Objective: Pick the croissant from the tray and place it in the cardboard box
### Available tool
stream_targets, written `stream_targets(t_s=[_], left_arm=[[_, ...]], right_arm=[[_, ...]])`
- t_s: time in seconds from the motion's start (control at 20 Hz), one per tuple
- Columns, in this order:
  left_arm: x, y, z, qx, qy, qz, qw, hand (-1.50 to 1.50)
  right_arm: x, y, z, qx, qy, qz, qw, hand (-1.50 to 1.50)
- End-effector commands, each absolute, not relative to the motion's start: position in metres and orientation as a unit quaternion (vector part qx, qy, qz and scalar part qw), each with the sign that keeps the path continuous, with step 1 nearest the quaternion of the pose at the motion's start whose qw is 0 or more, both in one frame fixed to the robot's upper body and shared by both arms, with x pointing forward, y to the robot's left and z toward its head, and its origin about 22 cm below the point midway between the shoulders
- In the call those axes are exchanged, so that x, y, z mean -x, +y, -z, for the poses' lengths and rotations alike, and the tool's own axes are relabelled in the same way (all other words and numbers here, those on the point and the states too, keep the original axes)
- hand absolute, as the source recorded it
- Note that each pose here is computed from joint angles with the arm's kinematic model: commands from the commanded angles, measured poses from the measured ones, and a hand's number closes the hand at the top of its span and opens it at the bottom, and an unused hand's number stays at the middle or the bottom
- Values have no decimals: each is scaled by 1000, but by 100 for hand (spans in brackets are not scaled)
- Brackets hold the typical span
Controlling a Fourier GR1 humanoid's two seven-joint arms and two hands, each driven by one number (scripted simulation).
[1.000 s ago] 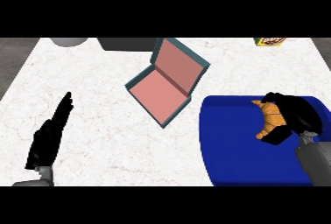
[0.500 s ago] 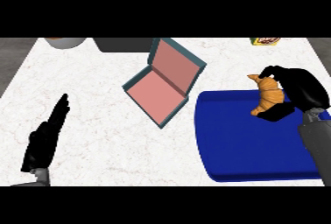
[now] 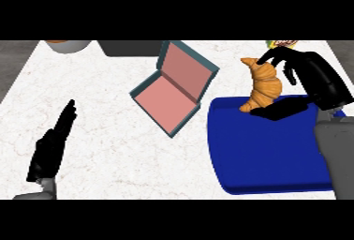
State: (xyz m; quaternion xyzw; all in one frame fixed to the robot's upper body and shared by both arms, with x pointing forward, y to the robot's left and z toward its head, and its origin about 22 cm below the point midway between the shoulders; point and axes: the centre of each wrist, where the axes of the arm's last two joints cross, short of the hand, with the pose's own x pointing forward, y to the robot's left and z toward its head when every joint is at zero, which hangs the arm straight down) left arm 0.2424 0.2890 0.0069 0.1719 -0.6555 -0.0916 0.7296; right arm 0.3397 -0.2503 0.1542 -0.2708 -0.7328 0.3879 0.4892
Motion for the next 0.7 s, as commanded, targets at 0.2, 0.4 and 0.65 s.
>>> stream_targets(t_s=[0.2,0.4,0.65], left_arm=[[-247,288,-26,-170,-656,93,729,0],[-239,282,-9,-178,-660,90,725,0],[-250,285,-1,-163,-662,89,726,0]], right_arm=[[-351,-199,-197,207,-777,-366,468,150],[-347,-152,-238,220,-760,-381,479,150],[-382,-112,-210,217,-748,-392,489,150]])
